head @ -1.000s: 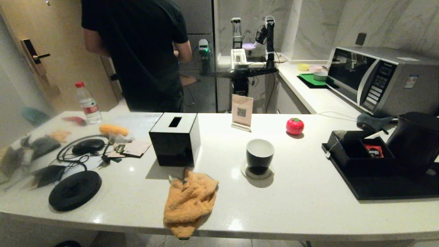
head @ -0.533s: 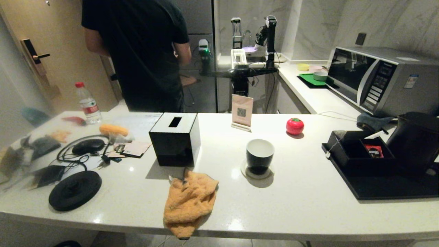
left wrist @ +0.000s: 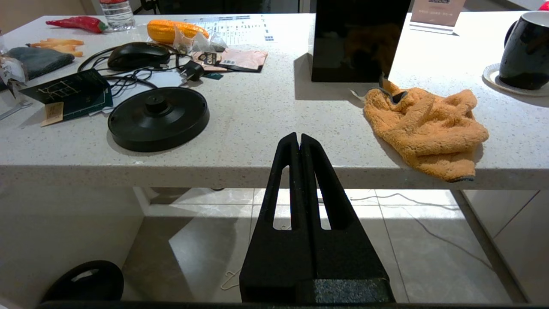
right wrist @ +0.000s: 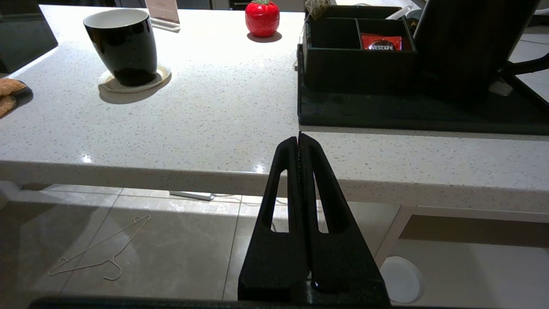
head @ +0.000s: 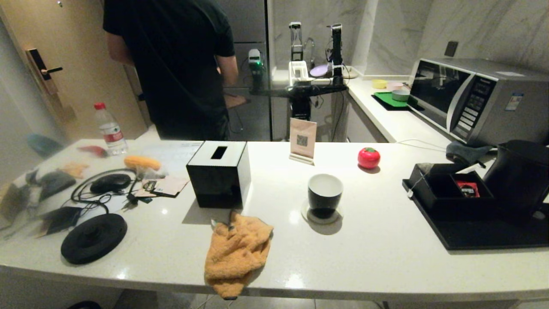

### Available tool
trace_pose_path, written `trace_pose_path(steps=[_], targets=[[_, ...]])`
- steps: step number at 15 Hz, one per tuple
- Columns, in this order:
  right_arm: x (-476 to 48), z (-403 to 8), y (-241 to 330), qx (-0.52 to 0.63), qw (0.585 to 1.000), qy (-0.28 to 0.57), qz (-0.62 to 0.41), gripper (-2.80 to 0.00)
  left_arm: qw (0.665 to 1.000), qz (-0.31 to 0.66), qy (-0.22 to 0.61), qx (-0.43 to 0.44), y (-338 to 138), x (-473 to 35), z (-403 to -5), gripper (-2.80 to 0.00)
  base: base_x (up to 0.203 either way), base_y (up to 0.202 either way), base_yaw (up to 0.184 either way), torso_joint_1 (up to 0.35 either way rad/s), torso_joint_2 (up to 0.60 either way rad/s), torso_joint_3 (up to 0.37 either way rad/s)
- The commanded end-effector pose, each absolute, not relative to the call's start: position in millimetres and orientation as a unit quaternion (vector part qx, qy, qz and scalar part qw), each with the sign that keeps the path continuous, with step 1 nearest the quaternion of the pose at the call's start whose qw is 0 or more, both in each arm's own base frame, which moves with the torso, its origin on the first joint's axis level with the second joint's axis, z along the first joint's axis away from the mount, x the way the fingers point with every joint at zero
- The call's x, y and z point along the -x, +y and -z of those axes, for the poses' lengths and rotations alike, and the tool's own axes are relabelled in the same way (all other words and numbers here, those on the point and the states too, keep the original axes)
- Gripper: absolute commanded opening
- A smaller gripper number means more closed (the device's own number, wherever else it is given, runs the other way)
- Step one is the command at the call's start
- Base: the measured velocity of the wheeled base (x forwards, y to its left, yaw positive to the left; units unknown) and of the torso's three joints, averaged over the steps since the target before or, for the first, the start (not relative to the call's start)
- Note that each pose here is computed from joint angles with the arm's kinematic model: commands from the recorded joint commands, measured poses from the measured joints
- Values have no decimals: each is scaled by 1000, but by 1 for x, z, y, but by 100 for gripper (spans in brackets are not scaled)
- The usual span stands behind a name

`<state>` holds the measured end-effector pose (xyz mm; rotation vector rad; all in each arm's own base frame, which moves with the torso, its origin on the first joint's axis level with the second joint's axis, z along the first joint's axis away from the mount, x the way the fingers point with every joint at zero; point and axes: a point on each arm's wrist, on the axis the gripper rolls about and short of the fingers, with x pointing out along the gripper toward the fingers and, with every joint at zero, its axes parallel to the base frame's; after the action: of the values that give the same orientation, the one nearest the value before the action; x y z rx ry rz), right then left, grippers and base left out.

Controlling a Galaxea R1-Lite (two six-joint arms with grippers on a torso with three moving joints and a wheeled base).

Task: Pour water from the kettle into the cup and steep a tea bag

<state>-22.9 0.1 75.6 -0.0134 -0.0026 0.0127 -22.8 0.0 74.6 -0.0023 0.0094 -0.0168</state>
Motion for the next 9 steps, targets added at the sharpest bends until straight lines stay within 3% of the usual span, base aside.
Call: trace_pose_path(steps=[1, 9], targets=[[23, -76, 0, 7, 1000, -1, -7, -280, 1000, 8, 5, 2, 0, 23, -75, -280, 0, 0, 0, 0, 0, 0], [23, -76, 0, 7, 1000, -1, -7, -280, 1000, 8, 5, 2, 0, 23, -75, -280, 0, 0, 0, 0, 0, 0]])
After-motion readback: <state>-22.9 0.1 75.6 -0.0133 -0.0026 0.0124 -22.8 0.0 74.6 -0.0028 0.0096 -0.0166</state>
